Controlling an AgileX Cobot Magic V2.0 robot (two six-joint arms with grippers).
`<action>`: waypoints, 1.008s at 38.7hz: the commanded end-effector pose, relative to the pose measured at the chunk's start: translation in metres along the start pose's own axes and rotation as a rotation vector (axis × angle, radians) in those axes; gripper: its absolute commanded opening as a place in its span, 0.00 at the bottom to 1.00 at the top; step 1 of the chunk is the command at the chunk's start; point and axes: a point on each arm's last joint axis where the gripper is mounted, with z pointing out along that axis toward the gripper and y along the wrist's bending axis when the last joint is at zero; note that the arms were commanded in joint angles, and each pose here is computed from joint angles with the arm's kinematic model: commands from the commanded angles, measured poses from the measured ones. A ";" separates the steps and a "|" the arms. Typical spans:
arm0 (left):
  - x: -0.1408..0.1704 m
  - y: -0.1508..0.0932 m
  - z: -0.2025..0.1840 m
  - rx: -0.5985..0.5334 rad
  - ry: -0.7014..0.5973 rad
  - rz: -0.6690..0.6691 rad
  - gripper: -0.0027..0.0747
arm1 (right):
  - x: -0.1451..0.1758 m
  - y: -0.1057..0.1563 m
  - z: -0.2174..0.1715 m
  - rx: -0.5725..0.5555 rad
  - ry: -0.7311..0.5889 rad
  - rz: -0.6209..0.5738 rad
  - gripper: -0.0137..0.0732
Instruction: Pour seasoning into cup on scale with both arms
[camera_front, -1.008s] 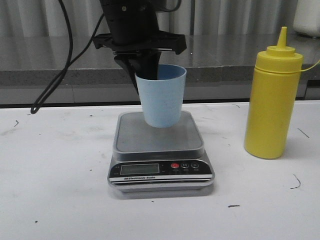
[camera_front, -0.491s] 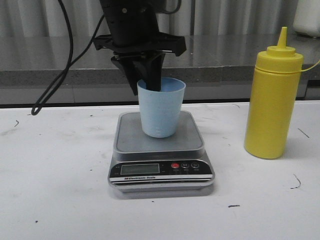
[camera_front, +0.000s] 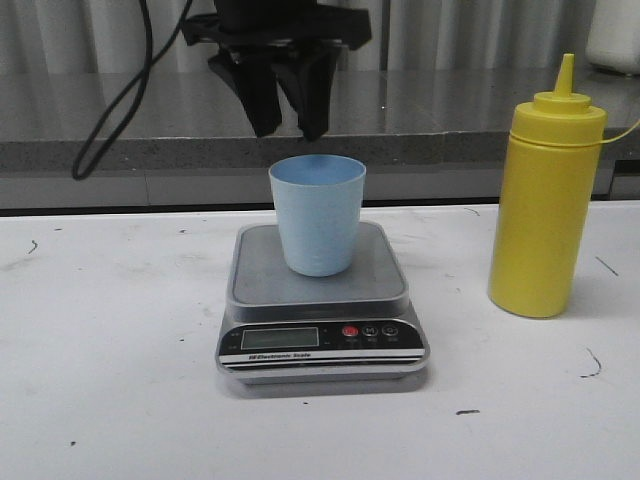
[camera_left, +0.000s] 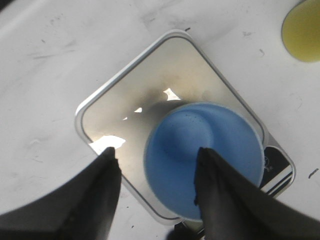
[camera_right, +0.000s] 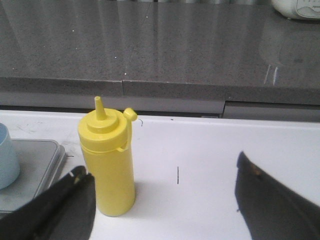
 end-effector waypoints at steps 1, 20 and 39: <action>0.001 0.003 -0.052 -0.029 -0.087 0.004 0.33 | -0.018 0.000 -0.002 0.005 -0.099 0.007 0.84; 0.033 0.055 -0.074 -0.088 -0.115 -0.146 0.01 | -0.017 0.000 -0.002 0.005 -0.093 0.007 0.84; 0.177 0.134 -0.101 -0.265 -0.326 -0.525 0.01 | -0.017 0.000 -0.002 0.005 -0.095 0.006 0.84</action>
